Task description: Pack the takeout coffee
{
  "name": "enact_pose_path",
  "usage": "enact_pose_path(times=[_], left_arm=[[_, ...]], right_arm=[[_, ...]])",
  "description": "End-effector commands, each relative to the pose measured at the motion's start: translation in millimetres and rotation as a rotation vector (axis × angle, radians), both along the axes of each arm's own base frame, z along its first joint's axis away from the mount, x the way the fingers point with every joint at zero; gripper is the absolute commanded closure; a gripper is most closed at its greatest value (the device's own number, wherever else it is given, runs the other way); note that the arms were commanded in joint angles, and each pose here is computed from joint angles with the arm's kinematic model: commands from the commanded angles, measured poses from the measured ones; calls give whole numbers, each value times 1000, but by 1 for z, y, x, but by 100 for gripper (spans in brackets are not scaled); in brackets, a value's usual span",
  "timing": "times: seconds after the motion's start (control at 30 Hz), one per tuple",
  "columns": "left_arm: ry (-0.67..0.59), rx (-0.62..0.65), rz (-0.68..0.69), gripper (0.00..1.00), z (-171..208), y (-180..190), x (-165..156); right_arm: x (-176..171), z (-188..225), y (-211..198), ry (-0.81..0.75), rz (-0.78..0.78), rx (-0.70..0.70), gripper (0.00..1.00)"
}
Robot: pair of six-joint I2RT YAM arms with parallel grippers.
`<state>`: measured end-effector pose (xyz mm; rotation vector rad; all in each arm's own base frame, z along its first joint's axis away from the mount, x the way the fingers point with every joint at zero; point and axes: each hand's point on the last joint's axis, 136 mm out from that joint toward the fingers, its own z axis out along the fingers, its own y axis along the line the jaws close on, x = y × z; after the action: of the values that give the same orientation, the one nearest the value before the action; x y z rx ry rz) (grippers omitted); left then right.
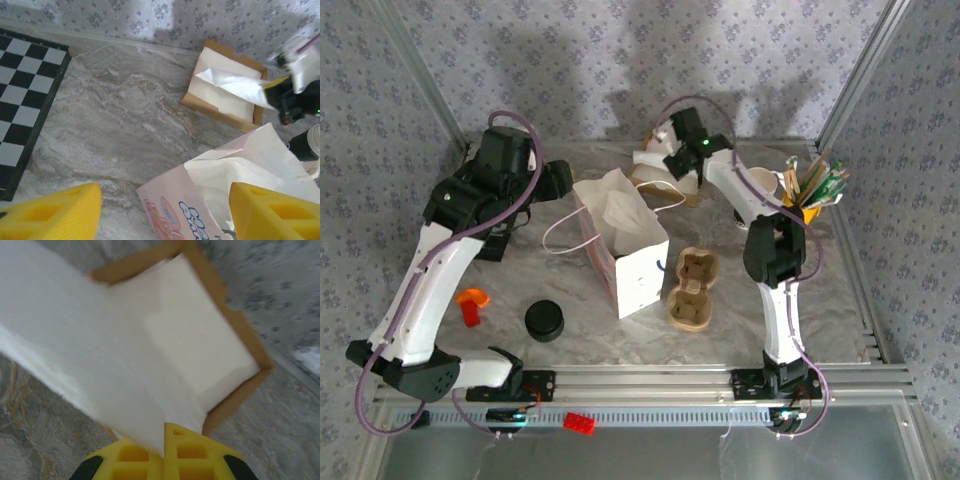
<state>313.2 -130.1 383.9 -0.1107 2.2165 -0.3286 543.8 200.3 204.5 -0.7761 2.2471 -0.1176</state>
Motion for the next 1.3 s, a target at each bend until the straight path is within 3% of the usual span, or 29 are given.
enact_pose_path(times=[0.0, 0.27, 0.47, 0.6, 0.73, 1.0, 1.27], left_arm=[[-96, -21, -23, 32, 32, 1, 0], [-203, -11, -146, 30, 57, -25, -8], [-378, 52, -336, 27, 85, -67, -27], [-436, 13, -427, 23, 100, -81, -39], [-518, 12, -633, 20, 110, -104, -64], [-648, 120, -894, 12, 100, -136, -84], [-710, 74, -1107, 11, 88, -181, -119]], right_arm=[[-13, 87, -17, -61, -75, 230, 100], [-48, 179, -46, -169, -146, 416, 100], [-102, 232, -41, -166, -97, 569, 100], [-145, 254, -40, -186, -63, 595, 100], [-189, 283, -45, -248, -33, 638, 100], [-253, 302, -26, -232, 83, 714, 100], [-271, 304, -9, -211, 126, 725, 100]])
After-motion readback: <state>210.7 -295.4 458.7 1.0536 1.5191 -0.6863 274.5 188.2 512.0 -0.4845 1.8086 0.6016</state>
